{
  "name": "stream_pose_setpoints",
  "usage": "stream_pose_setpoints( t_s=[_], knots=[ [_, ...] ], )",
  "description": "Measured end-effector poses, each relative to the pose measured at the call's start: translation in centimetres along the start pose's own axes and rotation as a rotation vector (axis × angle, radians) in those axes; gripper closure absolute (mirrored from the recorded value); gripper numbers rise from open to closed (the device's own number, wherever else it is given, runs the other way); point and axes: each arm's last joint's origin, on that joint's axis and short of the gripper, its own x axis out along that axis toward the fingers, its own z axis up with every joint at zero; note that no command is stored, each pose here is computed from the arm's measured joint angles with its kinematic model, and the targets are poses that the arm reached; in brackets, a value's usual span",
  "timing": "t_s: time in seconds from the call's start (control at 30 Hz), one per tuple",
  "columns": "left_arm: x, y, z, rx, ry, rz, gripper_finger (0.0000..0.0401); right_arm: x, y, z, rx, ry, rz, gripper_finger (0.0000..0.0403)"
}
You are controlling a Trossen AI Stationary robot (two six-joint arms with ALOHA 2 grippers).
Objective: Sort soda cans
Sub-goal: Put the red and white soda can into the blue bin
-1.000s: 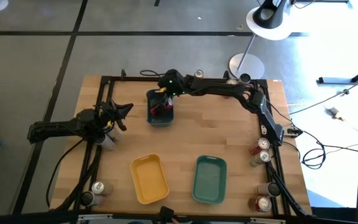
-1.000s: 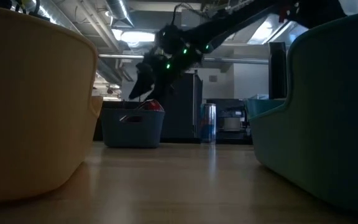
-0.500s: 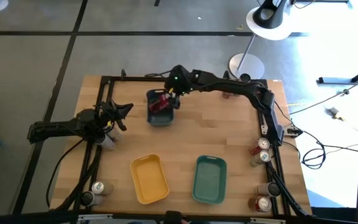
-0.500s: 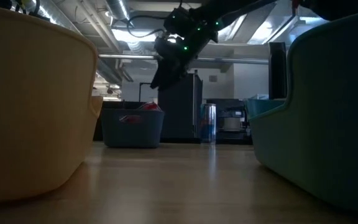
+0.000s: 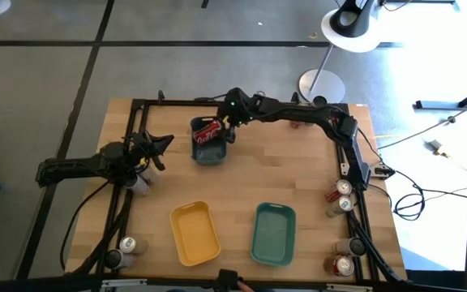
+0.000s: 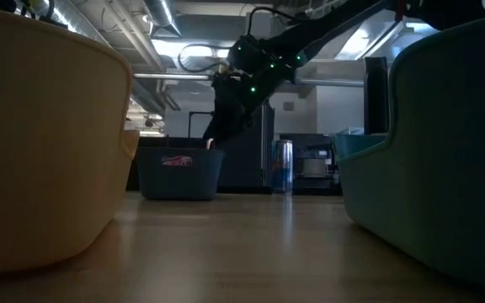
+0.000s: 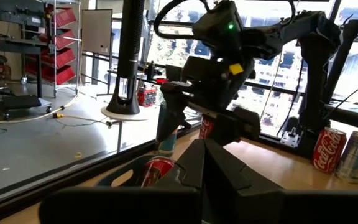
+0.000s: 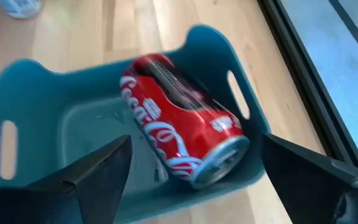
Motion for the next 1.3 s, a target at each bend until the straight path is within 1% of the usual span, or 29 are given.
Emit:
stream_pose_setpoints(
  t_s=[0.2,0.3,0.37,0.43,0.6,0.7,0.77,0.93,1.1,1.23,1.3],
  knots=[
    [0.0,0.0,0.1,-0.046,-0.01,-0.001,0.0401,0.0,0.0,0.1,-0.001,-0.005,0.0,0.0052],
    [0.0,0.0,0.5,-0.074,-0.049,-0.002,0.0394,-0.1,0.0,0.0,0.005,0.011,0.002,0.0052],
    [-0.1,-0.1,1.1,-0.106,-0.105,-0.008,0.0376,-0.7,0.1,0.1,0.007,0.019,0.005,0.0052],
    [-0.1,-0.1,1.6,-0.124,-0.148,-0.014,0.035,-1.8,0.3,0.6,0.006,0.015,0.013,0.0052],
    [-0.2,-0.2,3.5,-0.09,-0.18,-0.014,0.0269,-4.1,0.5,1.3,0.003,0.016,0.013,0.0052],
    [0.2,-0.6,4.7,-0.045,-0.156,-0.008,0.0224,-5.3,0.6,1.9,-0.002,-0.01,0.008,0.0052],
    [0.7,-0.9,5.6,-0.013,-0.134,0.005,0.02,-5.5,0.6,2.1,-0.006,-0.022,-0.005,0.0052],
    [2.7,-1.9,8.3,0.054,-0.055,0.056,0.0159,-5.4,0.6,2.0,-0.009,-0.015,-0.013,0.0052],
    [5.7,-2.7,10.8,0.095,0.068,0.129,0.014,-5.4,0.5,2.2,-0.021,-0.031,-0.018,0.0052],
    [8.0,-3.1,12.3,0.104,0.101,0.169,0.0139,-5.4,0.5,2.3,-0.033,-0.04,-0.022,0.0052],
    [9.2,-3.3,12.8,0.146,0.119,0.166,0.0138,-5.4,0.5,2.2,-0.034,-0.031,-0.02,0.0052]
  ],
)
